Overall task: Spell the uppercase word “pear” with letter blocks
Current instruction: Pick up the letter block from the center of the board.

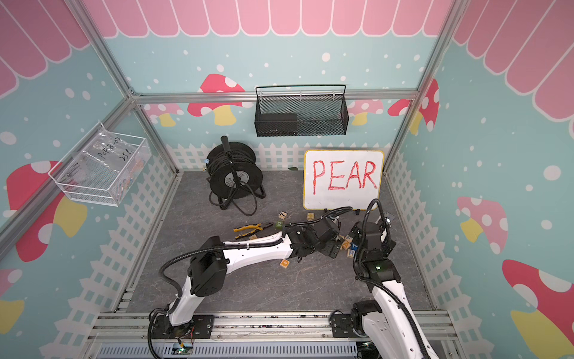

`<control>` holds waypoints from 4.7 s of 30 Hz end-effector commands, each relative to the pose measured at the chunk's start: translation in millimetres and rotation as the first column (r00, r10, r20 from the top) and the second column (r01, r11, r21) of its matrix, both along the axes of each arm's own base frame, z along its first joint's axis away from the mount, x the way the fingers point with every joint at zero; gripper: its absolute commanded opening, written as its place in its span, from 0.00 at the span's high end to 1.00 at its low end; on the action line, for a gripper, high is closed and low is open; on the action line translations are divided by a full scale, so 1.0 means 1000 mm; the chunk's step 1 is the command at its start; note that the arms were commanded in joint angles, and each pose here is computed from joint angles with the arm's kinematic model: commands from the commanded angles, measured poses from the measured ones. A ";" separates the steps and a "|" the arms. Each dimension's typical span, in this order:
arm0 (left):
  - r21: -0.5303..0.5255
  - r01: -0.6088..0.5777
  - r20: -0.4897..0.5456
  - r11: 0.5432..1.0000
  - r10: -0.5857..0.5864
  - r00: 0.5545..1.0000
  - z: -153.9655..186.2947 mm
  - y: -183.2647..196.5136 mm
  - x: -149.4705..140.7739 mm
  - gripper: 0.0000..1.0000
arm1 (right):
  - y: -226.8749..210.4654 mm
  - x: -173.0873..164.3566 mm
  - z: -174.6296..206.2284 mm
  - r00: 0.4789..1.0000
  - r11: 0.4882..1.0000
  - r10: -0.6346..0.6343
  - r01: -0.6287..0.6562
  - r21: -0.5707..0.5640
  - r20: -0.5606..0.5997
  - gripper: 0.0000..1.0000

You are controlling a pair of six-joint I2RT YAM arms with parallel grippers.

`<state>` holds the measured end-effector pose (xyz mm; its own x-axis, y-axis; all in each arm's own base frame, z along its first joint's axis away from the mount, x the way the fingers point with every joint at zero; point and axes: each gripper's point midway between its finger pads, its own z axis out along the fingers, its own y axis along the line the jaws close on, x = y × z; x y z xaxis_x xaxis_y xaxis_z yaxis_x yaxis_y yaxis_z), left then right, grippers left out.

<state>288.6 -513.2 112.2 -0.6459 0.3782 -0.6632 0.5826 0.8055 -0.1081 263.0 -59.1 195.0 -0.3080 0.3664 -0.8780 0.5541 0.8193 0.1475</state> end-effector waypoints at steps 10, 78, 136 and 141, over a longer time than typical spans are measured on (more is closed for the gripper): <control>0.074 0.016 -0.007 0.997 -0.016 1.000 -0.037 -0.027 0.024 0.04 | -0.027 -0.036 0.043 0.975 0.988 -0.150 0.151 0.004 0.165 0.01; -0.033 -0.104 0.083 0.994 0.106 0.991 -0.039 -0.039 0.083 0.31 | -0.023 -0.038 0.035 0.971 0.992 -0.125 0.122 0.027 0.202 0.01; -0.049 -0.102 -0.043 0.994 0.100 0.994 -0.074 -0.024 0.101 0.56 | -0.025 -0.035 0.031 0.975 0.991 -0.130 0.130 0.011 0.182 0.01; -0.039 -0.100 -0.048 0.994 0.098 0.994 -0.079 -0.024 0.101 0.56 | -0.026 -0.035 0.030 0.975 0.991 -0.135 0.135 0.009 0.177 0.01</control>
<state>387.0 -538.8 40.0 -0.7011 0.2763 -0.6574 0.4989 0.8487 -0.1754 228.5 -81.8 227.1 -0.1010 0.3934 -0.9138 0.6102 0.7500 0.2554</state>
